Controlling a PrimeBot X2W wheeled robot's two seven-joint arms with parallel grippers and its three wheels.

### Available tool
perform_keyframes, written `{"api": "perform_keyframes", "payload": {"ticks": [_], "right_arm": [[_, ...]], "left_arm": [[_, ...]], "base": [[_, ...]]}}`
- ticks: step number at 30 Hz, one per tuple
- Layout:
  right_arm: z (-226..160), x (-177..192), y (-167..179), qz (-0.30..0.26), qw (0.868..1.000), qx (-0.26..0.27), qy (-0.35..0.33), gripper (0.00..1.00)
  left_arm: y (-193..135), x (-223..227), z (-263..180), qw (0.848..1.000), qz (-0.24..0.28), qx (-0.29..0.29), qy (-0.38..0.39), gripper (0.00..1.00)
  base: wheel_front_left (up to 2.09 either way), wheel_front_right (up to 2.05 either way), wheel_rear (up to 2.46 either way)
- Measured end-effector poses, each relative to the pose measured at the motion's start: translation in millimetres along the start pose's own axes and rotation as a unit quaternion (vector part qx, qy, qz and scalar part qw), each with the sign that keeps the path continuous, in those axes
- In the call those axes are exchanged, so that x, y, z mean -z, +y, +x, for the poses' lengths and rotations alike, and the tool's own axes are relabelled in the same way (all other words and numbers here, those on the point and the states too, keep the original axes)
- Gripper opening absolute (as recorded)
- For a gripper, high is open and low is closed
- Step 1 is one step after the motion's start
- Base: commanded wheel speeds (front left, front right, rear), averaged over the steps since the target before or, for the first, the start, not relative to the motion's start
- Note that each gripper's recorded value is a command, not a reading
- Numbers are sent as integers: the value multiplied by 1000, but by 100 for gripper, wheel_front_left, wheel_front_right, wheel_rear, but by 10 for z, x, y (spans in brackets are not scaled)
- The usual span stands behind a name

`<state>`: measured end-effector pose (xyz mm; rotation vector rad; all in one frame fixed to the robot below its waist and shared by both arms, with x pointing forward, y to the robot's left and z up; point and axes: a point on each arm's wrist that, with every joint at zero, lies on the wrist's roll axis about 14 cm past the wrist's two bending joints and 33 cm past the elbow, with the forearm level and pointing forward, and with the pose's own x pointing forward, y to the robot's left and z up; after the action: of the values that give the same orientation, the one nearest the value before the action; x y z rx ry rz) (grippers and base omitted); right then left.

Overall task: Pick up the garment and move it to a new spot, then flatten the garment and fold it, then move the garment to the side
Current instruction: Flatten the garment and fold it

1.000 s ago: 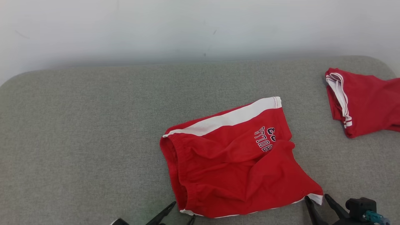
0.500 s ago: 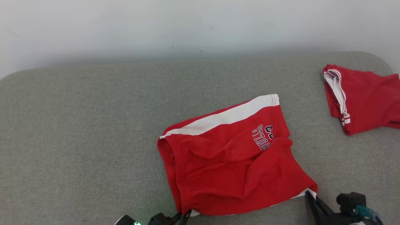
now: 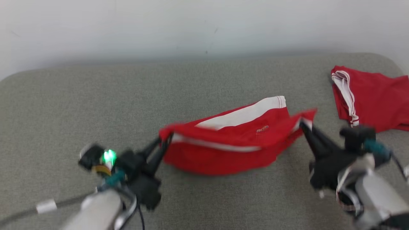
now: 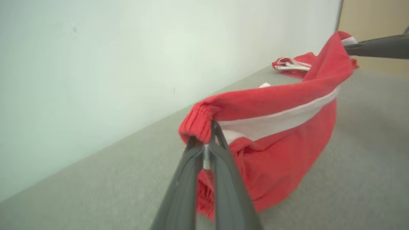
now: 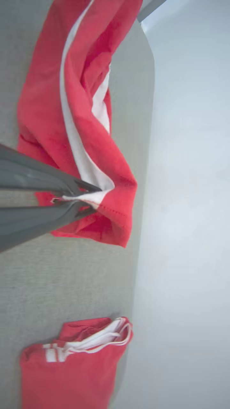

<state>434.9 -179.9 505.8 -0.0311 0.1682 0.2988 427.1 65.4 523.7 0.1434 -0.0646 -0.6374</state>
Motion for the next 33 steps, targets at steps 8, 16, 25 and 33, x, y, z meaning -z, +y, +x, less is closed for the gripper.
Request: {"api": "perform_keyframes", "payload": {"ticks": [8,16,25,33], "right_arm": [[885,-1404,-233,-34,995,-5,-95,0],[1582,-2269,-368,-17,990,-4,-139,0],[2241,-2645,-432,9,986,-3,-168,0],[2602,-2111,-445,-4,992,-4,-126,0]], "left_arm": [[741,-1244,818,994,67,17,-87,0],[1388,-1870,1399,987,93,-7,-128,0],[1828,-2151,1916,976,94,-27,-192,0],[1905,-1475,2162,986,57,-19,-155,0]], "base": [[0,0,0],[0,0,0],[0,0,0],[0,0,0]]}}
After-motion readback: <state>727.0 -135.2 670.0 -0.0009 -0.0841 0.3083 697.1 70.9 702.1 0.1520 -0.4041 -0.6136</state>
